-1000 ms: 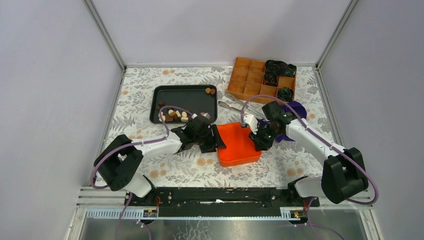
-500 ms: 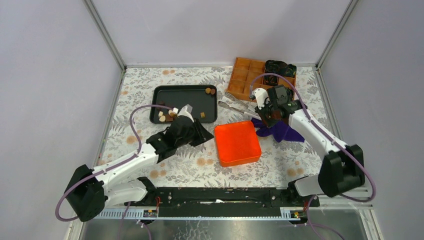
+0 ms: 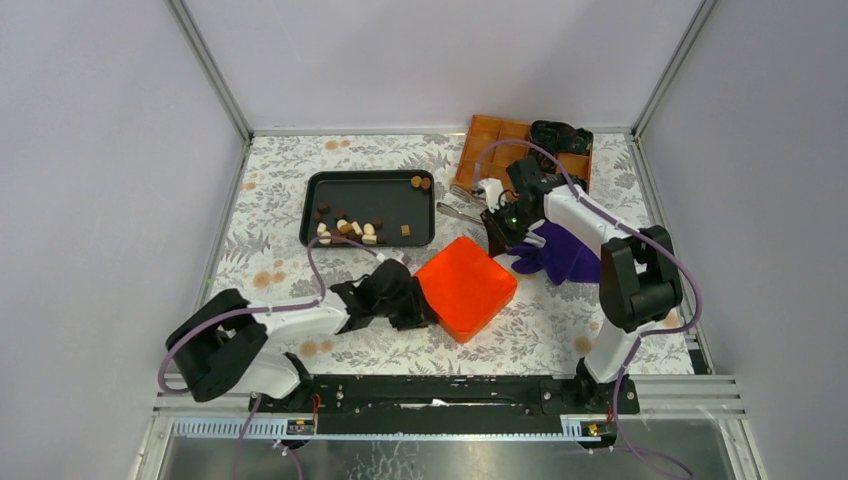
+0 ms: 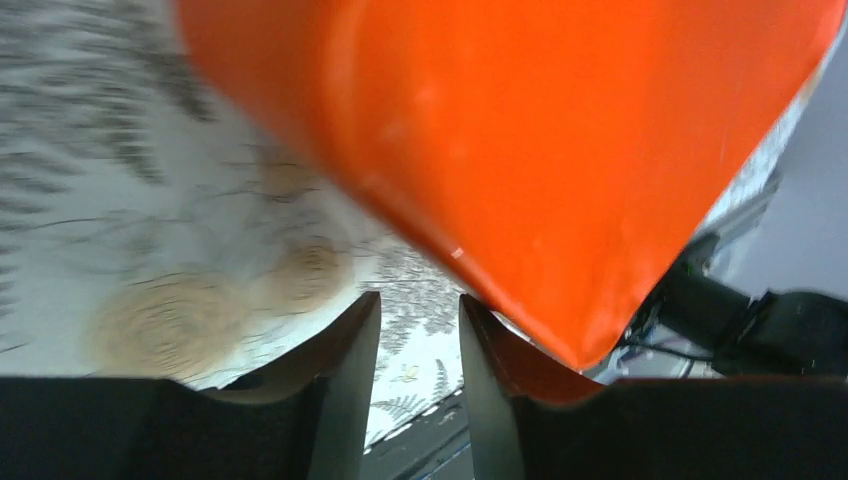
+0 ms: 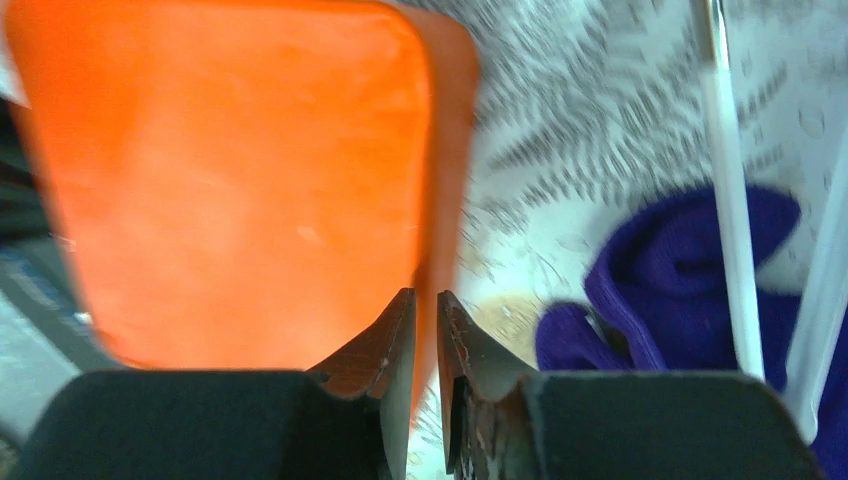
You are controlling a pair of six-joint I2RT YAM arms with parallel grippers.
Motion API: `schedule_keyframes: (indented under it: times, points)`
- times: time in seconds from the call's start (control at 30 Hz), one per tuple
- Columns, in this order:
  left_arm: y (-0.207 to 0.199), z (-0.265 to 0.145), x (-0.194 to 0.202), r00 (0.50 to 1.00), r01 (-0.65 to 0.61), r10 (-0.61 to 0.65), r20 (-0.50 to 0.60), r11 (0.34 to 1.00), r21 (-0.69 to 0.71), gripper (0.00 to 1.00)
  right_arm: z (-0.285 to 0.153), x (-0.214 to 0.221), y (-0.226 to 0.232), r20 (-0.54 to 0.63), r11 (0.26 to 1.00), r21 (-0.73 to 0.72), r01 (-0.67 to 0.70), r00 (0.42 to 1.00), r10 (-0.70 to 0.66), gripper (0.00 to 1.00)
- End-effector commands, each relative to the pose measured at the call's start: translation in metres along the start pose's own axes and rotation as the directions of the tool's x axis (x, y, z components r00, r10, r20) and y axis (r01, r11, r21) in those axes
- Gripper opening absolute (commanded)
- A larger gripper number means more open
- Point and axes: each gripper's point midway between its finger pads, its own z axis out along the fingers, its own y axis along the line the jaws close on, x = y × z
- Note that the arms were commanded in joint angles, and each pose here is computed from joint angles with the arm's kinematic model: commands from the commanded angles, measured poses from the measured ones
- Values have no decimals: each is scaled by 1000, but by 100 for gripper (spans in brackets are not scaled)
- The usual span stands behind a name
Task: Pack the chocolate
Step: Adjust the packing box at the center of the board.
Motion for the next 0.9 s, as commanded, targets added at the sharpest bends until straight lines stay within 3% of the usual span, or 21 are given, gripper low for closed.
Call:
schedule_keyframes:
  times: [0.0, 0.17, 0.3, 0.37, 0.43, 0.53, 0.57, 0.67, 0.87]
  points:
    - [-89, -1, -1, 995, -97, 98, 12, 952, 291, 43, -25, -38, 41, 95, 986, -160, 48, 995, -33, 24]
    - [-41, -20, -2, 996, -31, 23, 86, 995, 93, 43, -77, -45, -25, 144, 982, 185, 47, 987, -75, 40]
    - [-28, -68, -22, 972, -47, 34, 234, 998, 51, 43, -141, -53, -34, 268, 964, 250, 92, 950, -160, 56]
    - [-40, -104, -42, 936, -93, 65, 345, 994, 65, 45, -173, -60, -29, 335, 944, 308, 121, 914, -227, 73]
    - [-58, -150, -70, 873, -136, 86, 480, 988, 72, 58, -209, -72, -24, 418, 912, 392, 122, 859, -295, 97]
    - [-85, -224, -107, 749, -193, 96, 656, 978, 78, 92, -270, -94, -15, 581, 875, 485, -12, 751, -312, 100]
    - [-97, -247, -117, 710, -214, 98, 697, 973, 81, 98, -289, -100, -10, 631, 871, 487, -65, 716, -299, 100]
    - [-126, -301, -137, 637, -255, 120, 761, 965, 61, 99, -335, -113, 8, 734, 876, 445, -187, 637, -237, 100]
    - [-170, -362, -156, 616, -289, 197, 762, 957, -14, 99, -399, -118, 54, 841, 906, 371, -205, 488, -234, 100]
